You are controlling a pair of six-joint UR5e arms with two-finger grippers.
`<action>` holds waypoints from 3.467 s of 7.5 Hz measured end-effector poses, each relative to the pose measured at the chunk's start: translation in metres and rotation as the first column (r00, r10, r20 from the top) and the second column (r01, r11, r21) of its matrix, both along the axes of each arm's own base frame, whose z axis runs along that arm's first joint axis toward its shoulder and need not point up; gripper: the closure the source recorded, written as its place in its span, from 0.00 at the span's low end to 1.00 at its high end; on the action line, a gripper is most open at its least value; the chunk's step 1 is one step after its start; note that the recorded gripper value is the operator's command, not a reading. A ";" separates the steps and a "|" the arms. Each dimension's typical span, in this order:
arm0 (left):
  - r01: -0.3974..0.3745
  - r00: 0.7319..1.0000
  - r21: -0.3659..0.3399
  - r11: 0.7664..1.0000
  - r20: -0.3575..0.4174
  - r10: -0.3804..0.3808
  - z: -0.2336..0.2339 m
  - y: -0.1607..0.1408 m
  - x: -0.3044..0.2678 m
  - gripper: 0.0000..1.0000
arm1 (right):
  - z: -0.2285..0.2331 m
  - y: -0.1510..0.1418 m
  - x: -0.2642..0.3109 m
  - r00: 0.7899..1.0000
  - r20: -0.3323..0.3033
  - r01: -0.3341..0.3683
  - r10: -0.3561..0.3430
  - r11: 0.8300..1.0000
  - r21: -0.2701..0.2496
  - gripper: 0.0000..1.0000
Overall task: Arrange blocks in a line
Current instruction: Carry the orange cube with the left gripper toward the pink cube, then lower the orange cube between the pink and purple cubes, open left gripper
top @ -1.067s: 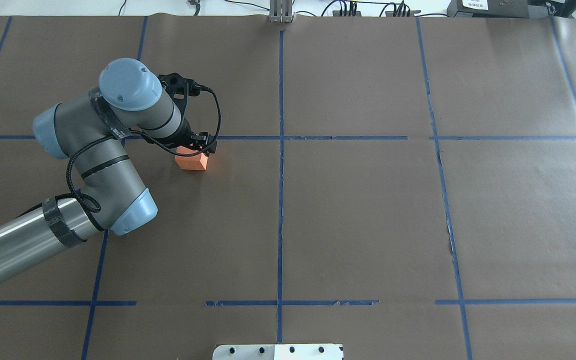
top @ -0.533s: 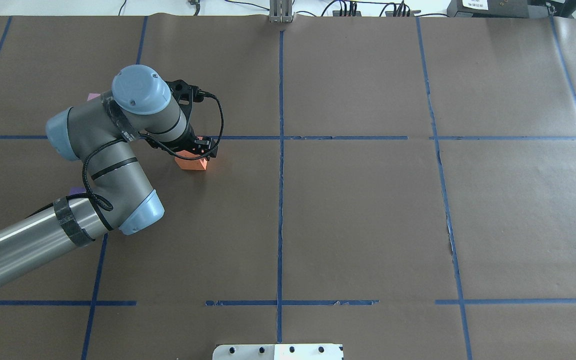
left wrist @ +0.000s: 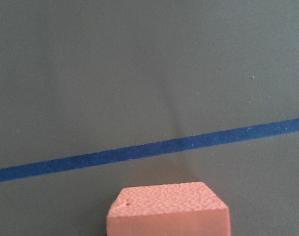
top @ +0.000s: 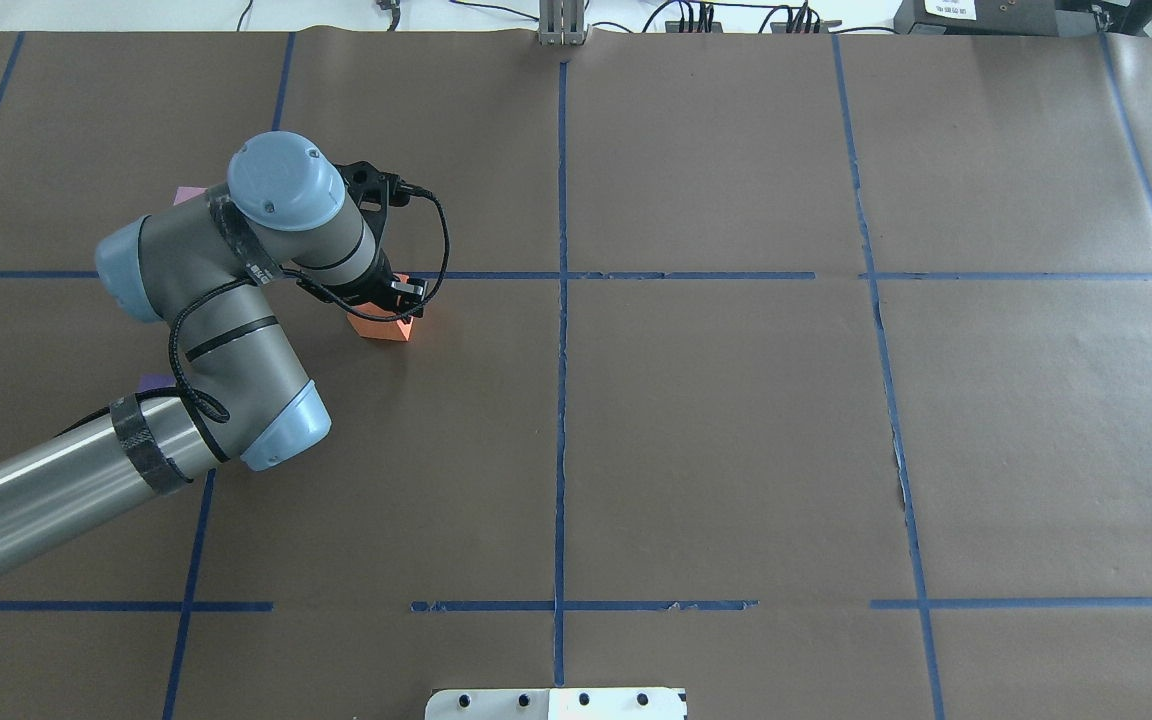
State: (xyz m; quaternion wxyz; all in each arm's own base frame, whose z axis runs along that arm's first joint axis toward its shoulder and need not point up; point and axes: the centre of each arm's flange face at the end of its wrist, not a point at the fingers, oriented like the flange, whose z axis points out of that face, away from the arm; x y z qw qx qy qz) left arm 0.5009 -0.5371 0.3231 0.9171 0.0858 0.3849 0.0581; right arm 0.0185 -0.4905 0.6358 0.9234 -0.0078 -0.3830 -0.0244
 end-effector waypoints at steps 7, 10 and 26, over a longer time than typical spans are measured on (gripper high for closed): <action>0.117 0.992 -0.096 0.989 -0.034 -0.121 0.053 -0.021 -0.170 0.68 | 0.000 0.000 0.000 1.000 0.000 0.000 0.000 1.000 0.000 0.00; 0.150 0.988 -0.130 0.980 -0.028 -0.155 0.116 -0.012 -0.212 0.68 | 0.000 0.000 0.000 1.000 0.000 0.000 0.000 1.000 -0.001 0.00; 0.092 0.995 -0.146 0.985 -0.015 -0.095 0.155 -0.008 -0.166 0.37 | 0.000 0.000 0.000 1.000 0.000 0.000 0.000 1.000 0.000 0.00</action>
